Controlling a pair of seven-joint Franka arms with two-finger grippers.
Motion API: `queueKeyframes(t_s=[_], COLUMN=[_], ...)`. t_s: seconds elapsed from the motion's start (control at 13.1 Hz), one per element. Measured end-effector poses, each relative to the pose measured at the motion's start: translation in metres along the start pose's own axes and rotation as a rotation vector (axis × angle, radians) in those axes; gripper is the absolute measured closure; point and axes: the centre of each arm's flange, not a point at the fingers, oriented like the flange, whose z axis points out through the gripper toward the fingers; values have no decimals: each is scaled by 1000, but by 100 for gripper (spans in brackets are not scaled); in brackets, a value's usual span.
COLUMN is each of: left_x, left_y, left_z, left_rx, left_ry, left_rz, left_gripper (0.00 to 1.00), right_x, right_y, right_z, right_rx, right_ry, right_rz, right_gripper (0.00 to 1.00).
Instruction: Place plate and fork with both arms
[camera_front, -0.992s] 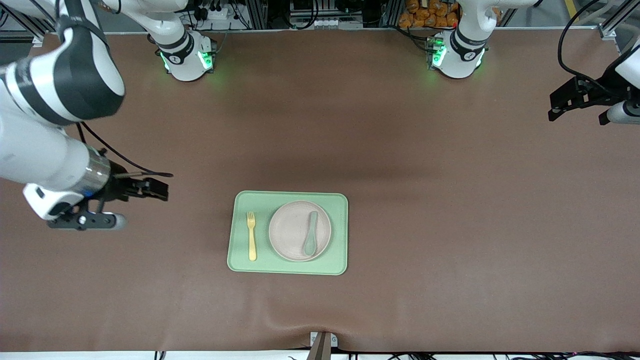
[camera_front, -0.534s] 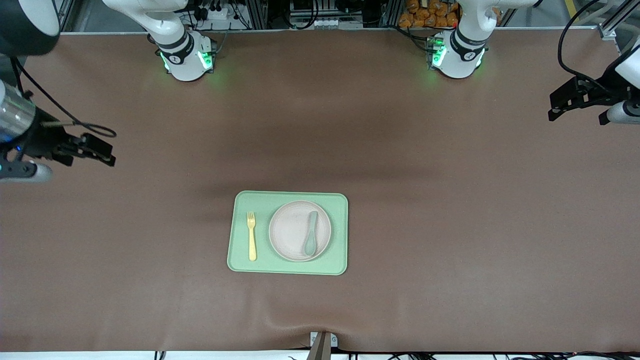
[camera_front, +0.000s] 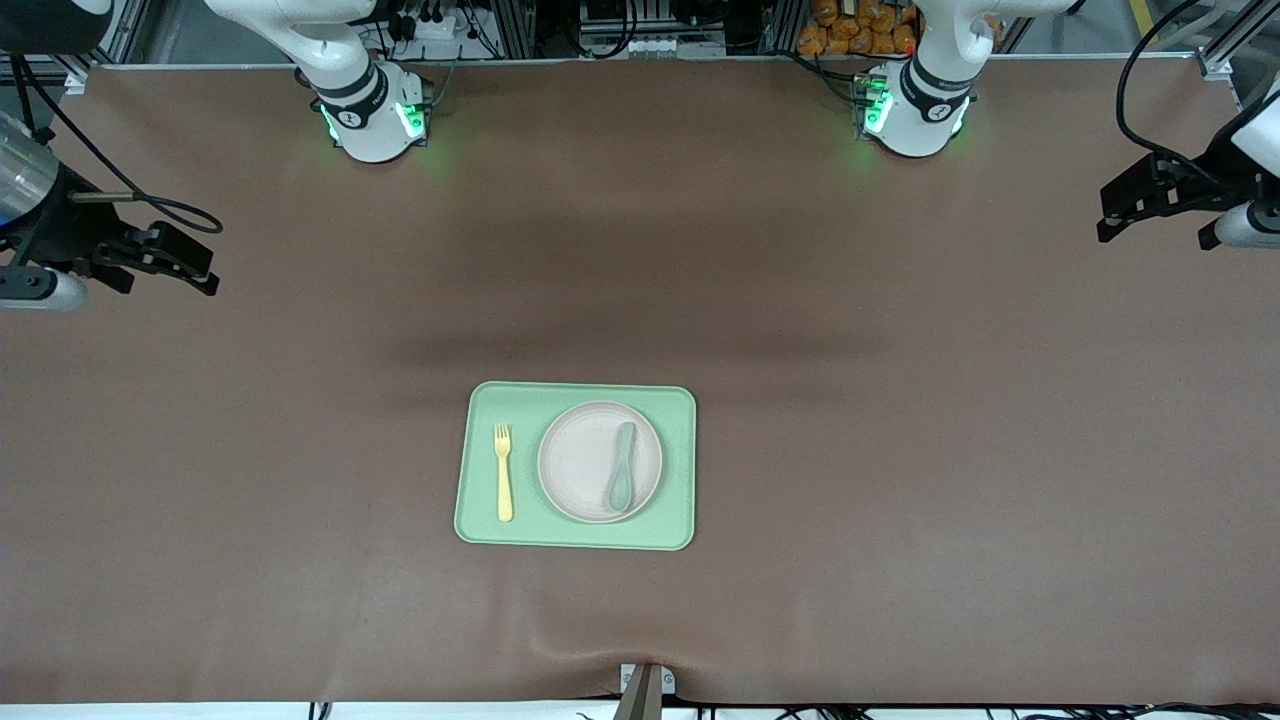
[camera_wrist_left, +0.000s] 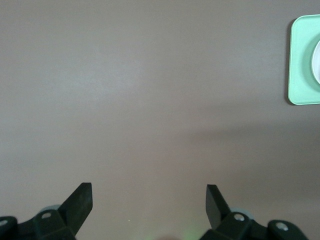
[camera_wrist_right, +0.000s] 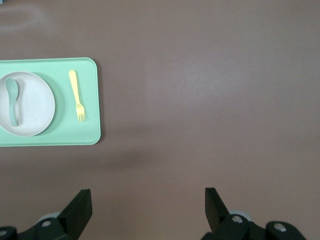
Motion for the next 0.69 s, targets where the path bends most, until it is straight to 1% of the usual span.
queueKeyframes(t_s=[0.15,0.23,0.38,0.69], left_x=[0,0,0,0], left_y=[0,0,0,0], left_z=[0,0,0,0], left_rx=[0,0,0,0], left_ry=[0,0,0,0], left_rz=[-1,-1,-1,-1], left_gripper=[0,0,0,0], right_x=[1,0,-5,-4], right_y=[5,4,-3,-2], right_z=[-14,-17,-16,-13], right_rx=[-51,-61,-66,-64], right_ry=[24,19,-17,-26], right_rz=[-2,-5,-17,-15], right_gripper=[0,0,0,0])
